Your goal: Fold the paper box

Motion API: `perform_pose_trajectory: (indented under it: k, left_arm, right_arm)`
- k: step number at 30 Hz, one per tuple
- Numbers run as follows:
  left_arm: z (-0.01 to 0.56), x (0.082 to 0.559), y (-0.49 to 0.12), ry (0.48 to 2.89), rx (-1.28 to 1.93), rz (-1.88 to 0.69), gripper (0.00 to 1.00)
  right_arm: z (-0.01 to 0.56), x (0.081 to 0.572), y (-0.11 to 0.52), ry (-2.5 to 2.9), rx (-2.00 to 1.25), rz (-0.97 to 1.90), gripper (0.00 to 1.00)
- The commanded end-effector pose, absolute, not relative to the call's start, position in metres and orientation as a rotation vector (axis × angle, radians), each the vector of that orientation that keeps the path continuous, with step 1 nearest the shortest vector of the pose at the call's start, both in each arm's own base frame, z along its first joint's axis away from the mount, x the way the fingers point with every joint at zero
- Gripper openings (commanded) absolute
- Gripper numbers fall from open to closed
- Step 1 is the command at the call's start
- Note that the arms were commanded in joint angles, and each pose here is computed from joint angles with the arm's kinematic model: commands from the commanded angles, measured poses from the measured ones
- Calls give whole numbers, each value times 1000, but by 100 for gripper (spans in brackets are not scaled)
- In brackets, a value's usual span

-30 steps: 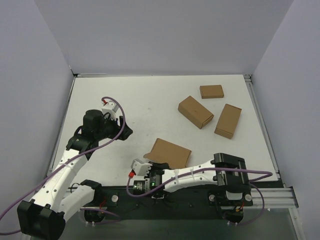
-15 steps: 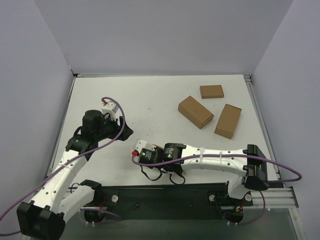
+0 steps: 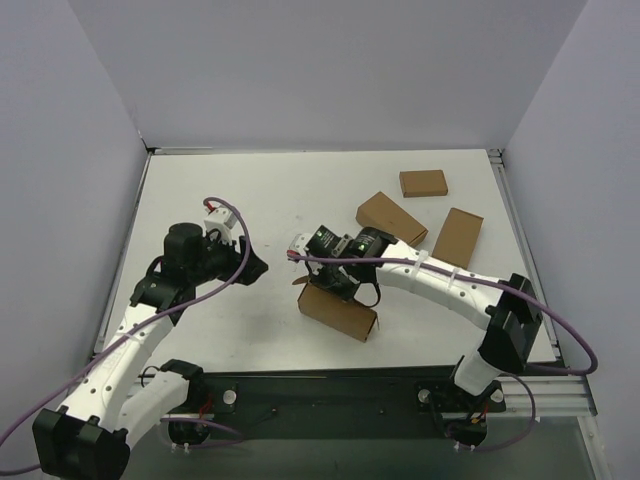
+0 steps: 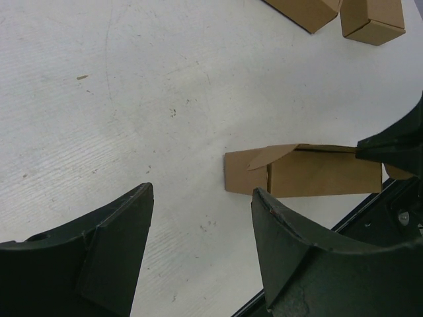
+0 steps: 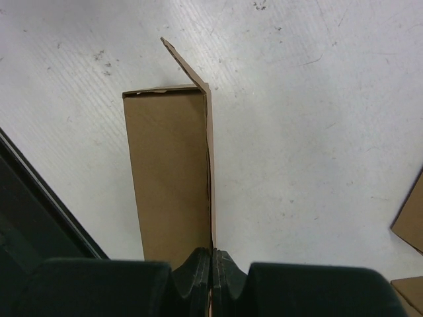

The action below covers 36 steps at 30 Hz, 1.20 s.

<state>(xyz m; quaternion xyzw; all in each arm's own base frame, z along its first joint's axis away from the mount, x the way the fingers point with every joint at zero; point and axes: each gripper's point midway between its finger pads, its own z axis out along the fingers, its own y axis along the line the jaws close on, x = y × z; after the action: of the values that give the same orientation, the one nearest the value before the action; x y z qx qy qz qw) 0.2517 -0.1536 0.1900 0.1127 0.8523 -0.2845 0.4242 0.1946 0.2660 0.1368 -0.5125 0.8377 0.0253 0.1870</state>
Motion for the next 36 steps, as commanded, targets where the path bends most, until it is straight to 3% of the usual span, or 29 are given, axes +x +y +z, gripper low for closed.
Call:
perform_pose_trajectory:
  k: [1, 4, 9, 11, 13, 18, 24, 30, 36]
  left_arm:
    - [202, 254, -158, 2067, 307, -745, 71]
    - [206, 250, -167, 2047, 347, -809, 70]
    - [207, 248, -174, 2033, 380, -856, 70]
    - [207, 247, -177, 2028, 395, -877, 70]
    - [209, 245, -182, 2016, 426, -905, 70]
    - [201, 240, -199, 2019, 565, -877, 68]
    - [181, 240, -220, 2075, 722, -746, 67]
    - [168, 252, -233, 2124, 772, -691, 64]
    - [157, 257, -241, 2147, 827, -611, 65]
  right_arm:
    - [142, 210, 275, 2322, -1507, 167, 0]
    - [144, 219, 278, 2312, -1501, 192, 11]
    - [149, 236, 278, 2312, -1407, 199, 47]
    - [152, 239, 276, 2318, -1356, 201, 67]
    - [164, 242, 274, 2317, -1253, 218, 78]
    - [186, 236, 241, 2378, -853, 162, 80]
    - [182, 198, 195, 2426, -314, 243, 74]
    - [150, 162, 187, 2429, -154, 306, 67]
    - [142, 159, 199, 2421, -165, 276, 63]
